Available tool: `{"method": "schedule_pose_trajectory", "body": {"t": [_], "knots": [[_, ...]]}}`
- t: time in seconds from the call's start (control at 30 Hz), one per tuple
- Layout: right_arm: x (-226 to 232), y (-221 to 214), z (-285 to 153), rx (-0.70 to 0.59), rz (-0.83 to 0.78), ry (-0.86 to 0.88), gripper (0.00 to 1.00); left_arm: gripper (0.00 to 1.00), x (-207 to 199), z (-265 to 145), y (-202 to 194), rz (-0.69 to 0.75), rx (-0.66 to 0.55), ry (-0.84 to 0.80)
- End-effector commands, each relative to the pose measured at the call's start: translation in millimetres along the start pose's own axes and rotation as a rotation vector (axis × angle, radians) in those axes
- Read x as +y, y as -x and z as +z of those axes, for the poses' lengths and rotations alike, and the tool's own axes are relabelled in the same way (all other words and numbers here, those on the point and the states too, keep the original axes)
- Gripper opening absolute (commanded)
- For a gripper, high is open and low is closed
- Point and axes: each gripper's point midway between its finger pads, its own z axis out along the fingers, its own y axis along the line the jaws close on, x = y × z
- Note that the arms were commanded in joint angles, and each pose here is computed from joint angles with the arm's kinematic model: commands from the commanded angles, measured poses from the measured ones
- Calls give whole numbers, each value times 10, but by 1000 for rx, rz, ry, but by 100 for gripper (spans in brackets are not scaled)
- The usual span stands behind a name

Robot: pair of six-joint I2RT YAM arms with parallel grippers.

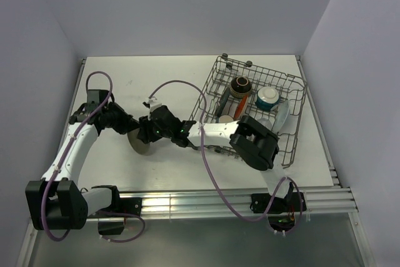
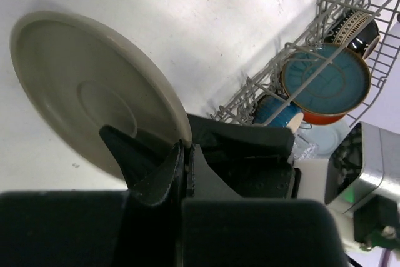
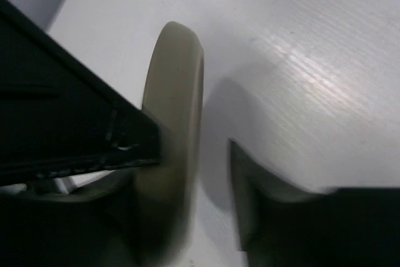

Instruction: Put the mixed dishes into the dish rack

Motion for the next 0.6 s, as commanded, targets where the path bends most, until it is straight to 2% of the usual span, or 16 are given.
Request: {"method": "schedule_pose_trajectory", "body": {"t": [0.0, 0.03, 0.07, 0.1, 0.27, 0.3, 0.33, 0.37, 0.43, 0.47, 0.57], "knots": [[110, 230, -4, -124, 9, 24, 42, 0, -268, -167, -31, 21, 3, -111], [98, 220, -2, -125, 11, 21, 30, 0, -268, -165, -36, 21, 5, -113], [86, 210, 2, -123, 12, 16, 10, 0, -259, -163, -33, 20, 3, -108], [81, 201, 2, -123, 18, 11, 2, 0, -258, -165, -30, 24, 3, -106], [91, 190, -101, -134, 16, -11, 0, 0, -255, -133, -6, 31, 3, -100], [83, 197, -126, -135, 15, -21, 0, 5, -302, -164, 35, 56, -9, -107], [66, 217, -183, -138, 17, -35, 0, 16, -324, -183, 87, 68, -31, -99], [10, 208, -223, -135, 18, -70, 0, 37, -343, -224, 128, 87, -53, -94], [-15, 266, -357, -149, 17, -95, 0, 46, -499, -445, 257, 119, -138, -113], [-85, 265, -411, -148, 14, -133, 0, 54, -559, -540, 295, 133, -170, -126], [-140, 350, -619, -159, 3, -179, 0, 58, -837, -997, 435, 178, -320, -208]]}}
